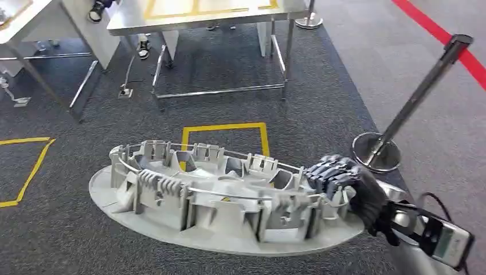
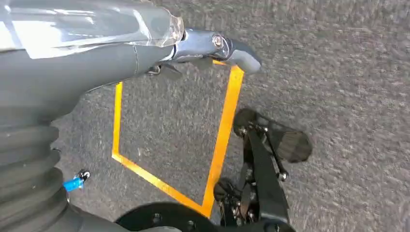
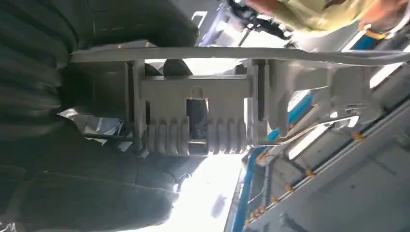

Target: Take the parts from the cabinet and place them on the table.

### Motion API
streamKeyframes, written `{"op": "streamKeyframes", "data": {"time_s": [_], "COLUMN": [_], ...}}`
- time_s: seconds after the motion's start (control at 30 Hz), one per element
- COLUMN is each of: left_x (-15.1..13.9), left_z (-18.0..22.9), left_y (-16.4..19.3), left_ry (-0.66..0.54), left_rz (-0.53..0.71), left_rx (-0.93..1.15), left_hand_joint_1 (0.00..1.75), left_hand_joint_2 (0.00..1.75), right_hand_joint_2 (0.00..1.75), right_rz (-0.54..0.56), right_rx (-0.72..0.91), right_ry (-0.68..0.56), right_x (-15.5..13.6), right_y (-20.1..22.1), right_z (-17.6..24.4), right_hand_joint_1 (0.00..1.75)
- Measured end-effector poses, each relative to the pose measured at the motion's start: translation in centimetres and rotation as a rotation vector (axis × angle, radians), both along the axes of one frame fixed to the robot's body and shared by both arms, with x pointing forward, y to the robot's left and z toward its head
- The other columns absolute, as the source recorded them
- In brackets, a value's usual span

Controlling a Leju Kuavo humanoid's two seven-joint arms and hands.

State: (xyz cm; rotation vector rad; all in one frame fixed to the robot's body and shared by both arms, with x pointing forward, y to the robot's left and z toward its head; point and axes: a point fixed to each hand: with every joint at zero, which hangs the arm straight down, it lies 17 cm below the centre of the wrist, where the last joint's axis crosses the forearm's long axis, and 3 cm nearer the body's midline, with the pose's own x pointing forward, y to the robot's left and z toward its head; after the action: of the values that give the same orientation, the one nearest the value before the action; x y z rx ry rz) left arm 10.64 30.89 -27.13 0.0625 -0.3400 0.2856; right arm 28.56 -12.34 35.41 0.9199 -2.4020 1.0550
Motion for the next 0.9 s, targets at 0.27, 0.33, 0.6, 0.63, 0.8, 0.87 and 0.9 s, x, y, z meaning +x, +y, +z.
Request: {"op": "streamKeyframes", "data": {"time_s": [0.27, 0.33, 0.6, 0.63, 0.8, 0.87, 0.9], "left_x": [0.0, 0.0, 0.1, 0.1, 0.1, 0.1, 0.1], "left_z": [0.0, 0.0, 0.0, 0.0, 0.0, 0.0, 0.0], "left_y": [-0.6, -0.7, -0.6, -0.7, -0.8, -0.9, -1.0], "left_ry": [0.001, 0.001, 0.000, -0.001, -0.001, -0.001, -0.001], "left_rz": [-0.004, -0.006, -0.009, -0.009, -0.013, -0.015, -0.015], "left_rx": [-0.007, -0.007, -0.007, -0.008, -0.010, -0.011, -0.012], "left_hand_joint_1": [0.00, 0.00, 0.00, 0.00, 0.00, 0.00, 0.00], "left_hand_joint_2": [1.75, 1.75, 1.75, 1.75, 1.75, 1.75, 1.75], "right_hand_joint_2": [1.75, 1.75, 1.75, 1.75, 1.75, 1.75, 1.75], "right_rz": [0.013, 0.014, 0.009, 0.008, 0.004, 0.003, 0.001], "right_rx": [0.013, 0.017, 0.017, 0.018, 0.014, 0.013, 0.014], "right_ry": [0.003, 0.003, -0.004, -0.005, 0.006, 0.005, 0.004], "right_x": [-0.2, -0.2, 0.0, 0.0, -0.1, -0.1, 0.0], "right_y": [0.2, 0.1, 0.0, -0.1, -0.1, -0.1, -0.1], "right_z": [0.2, 0.4, 0.6, 0.6, 0.1, 0.1, 0.2], "right_hand_joint_1": [1.75, 1.75, 1.75, 1.75, 1.75, 1.75, 1.75]}}
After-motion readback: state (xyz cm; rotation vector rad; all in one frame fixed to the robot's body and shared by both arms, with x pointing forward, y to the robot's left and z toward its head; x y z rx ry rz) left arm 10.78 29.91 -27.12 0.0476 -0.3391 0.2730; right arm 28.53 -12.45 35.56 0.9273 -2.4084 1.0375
